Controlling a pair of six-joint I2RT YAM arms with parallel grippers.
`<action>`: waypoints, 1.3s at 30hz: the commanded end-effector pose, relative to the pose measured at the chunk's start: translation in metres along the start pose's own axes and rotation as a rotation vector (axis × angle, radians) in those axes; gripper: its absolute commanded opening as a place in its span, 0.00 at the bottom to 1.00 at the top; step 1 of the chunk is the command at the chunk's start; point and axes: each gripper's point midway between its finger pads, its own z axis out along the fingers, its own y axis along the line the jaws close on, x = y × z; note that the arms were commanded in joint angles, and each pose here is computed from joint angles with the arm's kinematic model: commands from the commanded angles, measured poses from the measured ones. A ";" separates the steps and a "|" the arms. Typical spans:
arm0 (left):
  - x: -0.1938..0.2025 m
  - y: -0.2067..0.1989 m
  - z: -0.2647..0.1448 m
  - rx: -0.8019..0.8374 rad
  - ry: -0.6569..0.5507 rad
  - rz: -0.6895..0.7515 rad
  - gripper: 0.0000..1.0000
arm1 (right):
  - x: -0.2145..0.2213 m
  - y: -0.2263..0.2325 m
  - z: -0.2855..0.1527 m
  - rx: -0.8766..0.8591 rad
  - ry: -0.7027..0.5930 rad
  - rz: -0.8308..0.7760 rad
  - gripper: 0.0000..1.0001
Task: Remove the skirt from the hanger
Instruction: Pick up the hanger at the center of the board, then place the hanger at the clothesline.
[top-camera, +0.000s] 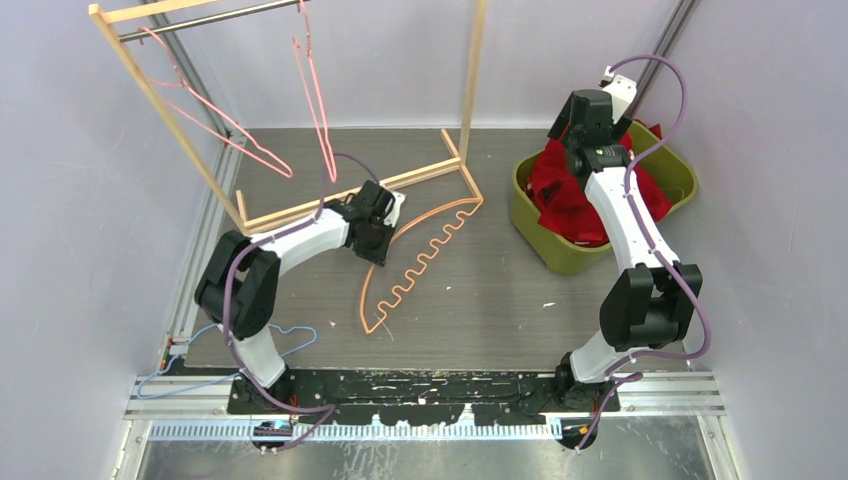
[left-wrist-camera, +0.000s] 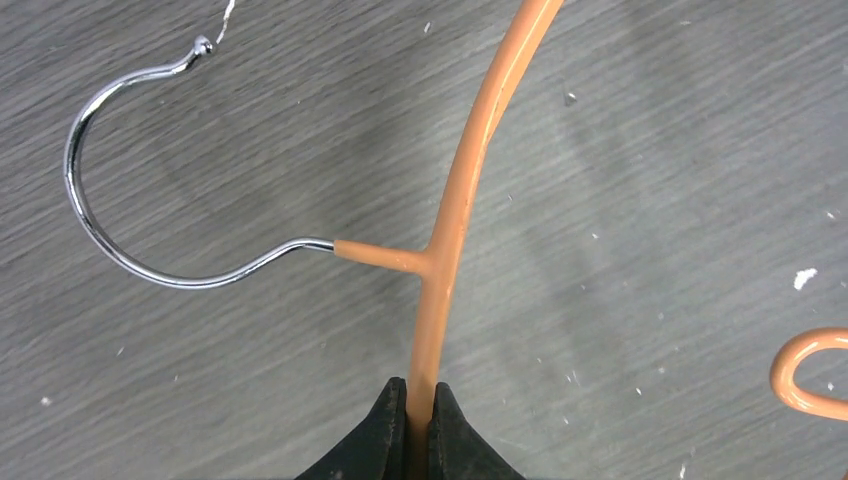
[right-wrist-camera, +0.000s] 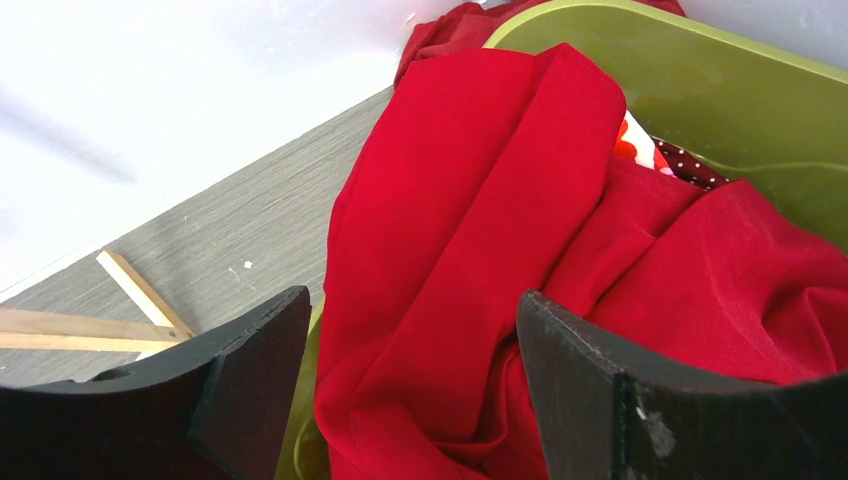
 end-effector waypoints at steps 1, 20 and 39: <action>-0.003 -0.017 -0.029 -0.001 -0.069 0.051 0.00 | -0.031 0.004 -0.011 -0.030 -0.086 0.067 0.80; 0.001 -0.128 -0.103 -0.007 -0.220 0.464 0.00 | -0.030 0.007 -0.014 -0.051 -0.080 0.089 0.79; -0.141 -0.065 -0.297 -0.632 -0.796 0.409 0.00 | -0.044 0.043 -0.029 -0.177 -0.064 0.086 0.73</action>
